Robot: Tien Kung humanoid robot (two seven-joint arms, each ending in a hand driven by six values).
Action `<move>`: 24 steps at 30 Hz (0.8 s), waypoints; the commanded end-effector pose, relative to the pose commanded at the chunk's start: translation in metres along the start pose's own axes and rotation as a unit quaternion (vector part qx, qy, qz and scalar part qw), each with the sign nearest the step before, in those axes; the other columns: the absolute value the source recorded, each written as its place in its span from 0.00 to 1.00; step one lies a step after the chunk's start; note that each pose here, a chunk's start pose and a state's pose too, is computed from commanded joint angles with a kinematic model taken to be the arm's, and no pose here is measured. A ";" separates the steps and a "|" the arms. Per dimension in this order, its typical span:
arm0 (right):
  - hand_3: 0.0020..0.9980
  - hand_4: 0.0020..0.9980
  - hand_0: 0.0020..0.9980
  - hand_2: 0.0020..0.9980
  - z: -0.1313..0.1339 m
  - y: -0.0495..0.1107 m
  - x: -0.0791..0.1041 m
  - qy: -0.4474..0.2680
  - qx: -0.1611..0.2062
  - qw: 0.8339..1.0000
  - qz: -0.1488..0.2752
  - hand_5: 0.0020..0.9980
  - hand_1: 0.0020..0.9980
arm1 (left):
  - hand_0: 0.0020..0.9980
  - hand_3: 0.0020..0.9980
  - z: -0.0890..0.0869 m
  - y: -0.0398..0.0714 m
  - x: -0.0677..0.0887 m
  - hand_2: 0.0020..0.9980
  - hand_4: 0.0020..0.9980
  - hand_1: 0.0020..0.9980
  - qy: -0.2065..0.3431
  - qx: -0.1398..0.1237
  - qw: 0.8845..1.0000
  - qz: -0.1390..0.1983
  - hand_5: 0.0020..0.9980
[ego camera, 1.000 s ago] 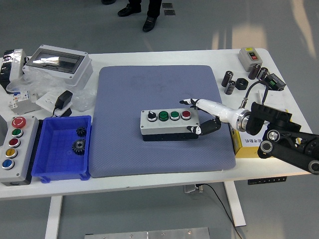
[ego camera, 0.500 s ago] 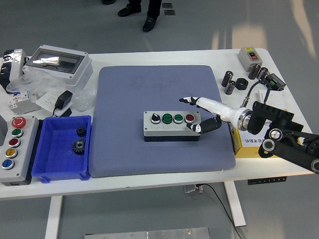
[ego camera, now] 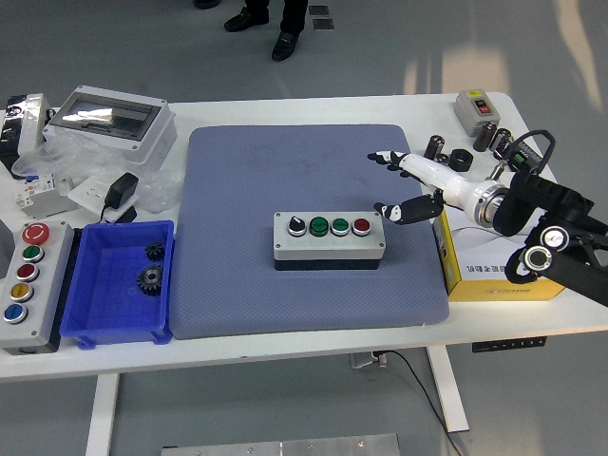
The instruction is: Pick up the button,place it on the desk,press the button,press the button
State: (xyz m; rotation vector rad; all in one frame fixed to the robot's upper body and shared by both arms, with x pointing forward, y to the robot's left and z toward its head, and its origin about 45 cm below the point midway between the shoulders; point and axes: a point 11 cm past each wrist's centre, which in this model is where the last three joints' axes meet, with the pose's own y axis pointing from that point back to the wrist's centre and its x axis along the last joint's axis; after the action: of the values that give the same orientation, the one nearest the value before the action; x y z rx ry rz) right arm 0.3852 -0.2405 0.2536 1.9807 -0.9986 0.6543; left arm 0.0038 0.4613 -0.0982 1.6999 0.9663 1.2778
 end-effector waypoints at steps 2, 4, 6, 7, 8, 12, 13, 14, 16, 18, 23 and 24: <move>1.00 0.62 0.96 1.00 -0.002 0.002 0.004 0.011 -0.008 1.000 -0.007 0.11 0.97 | 0.62 0.58 0.000 0.000 0.000 0.51 0.48 0.55 0.000 0.000 1.000 0.000 0.19; 1.00 0.62 0.96 1.00 -0.006 0.006 0.009 0.019 -0.016 1.000 -0.018 0.11 0.97 | 0.62 0.58 -0.001 0.000 0.000 0.51 0.48 0.55 0.000 0.001 1.000 0.000 0.19; 0.95 0.50 0.49 0.70 -0.010 0.009 0.012 0.024 -0.021 0.999 -0.032 0.23 0.63 | 0.62 0.58 -0.001 0.000 0.001 0.51 0.48 0.55 0.001 0.001 1.000 0.000 0.19; 0.95 0.50 0.49 0.70 -0.012 0.011 0.013 0.025 -0.021 0.999 -0.039 0.23 0.63 | 0.62 0.58 -0.001 0.000 0.001 0.51 0.48 0.55 0.001 0.001 1.000 0.000 0.19; 0.95 0.50 0.49 0.70 -0.014 0.012 0.014 0.025 -0.020 0.998 -0.046 0.23 0.63 | 0.62 0.58 -0.001 0.000 0.001 0.51 0.48 0.55 0.001 0.001 1.000 0.001 0.19; 0.73 0.36 0.02 0.27 -0.024 0.014 0.011 0.023 -0.018 0.996 -0.085 0.03 0.15 | 0.62 0.58 -0.002 0.000 0.001 0.51 0.48 0.55 0.002 0.002 1.000 0.001 0.19; 0.73 0.36 0.02 0.27 -0.026 0.013 0.008 0.024 -0.018 0.995 -0.095 0.03 0.15 | 0.62 0.58 -0.002 0.000 0.001 0.51 0.48 0.55 0.001 0.003 1.000 0.000 0.19; 0.73 0.36 0.02 0.27 -0.029 0.013 0.006 0.028 -0.018 0.994 -0.106 0.03 0.15 | 0.62 0.58 -0.002 0.000 0.001 0.51 0.48 0.55 0.001 0.003 1.000 0.000 0.19; 0.73 0.36 0.02 0.27 -0.032 0.010 0.002 0.034 -0.020 0.993 -0.115 0.03 0.15 | 0.62 0.58 -0.002 0.000 0.001 0.51 0.48 0.55 0.001 0.003 1.000 0.000 0.19; 0.73 0.31 0.00 0.23 -0.035 0.008 0.001 0.041 -0.022 0.992 -0.119 0.00 0.11 | 0.62 0.58 -0.002 0.000 0.000 0.51 0.48 0.55 0.001 0.003 1.000 -0.001 0.19; 0.73 0.30 0.00 0.23 -0.034 0.004 0.000 0.056 -0.035 0.991 -0.115 0.01 0.10 | 0.62 0.58 -0.002 0.000 0.000 0.51 0.48 0.55 0.001 0.004 1.000 -0.001 0.19; 0.73 0.30 0.00 0.23 -0.033 0.003 -0.001 0.056 -0.038 0.991 -0.115 0.01 0.10 | 0.62 0.58 -0.002 0.000 0.000 0.51 0.48 0.55 0.001 0.004 1.000 -0.001 0.19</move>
State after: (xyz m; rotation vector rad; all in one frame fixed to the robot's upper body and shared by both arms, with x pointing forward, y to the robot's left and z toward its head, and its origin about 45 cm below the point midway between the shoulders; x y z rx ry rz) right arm 0.3791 -0.2140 0.2720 1.9329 -0.7032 0.5838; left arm 0.0018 0.4619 -0.0979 1.7033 0.9752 1.2760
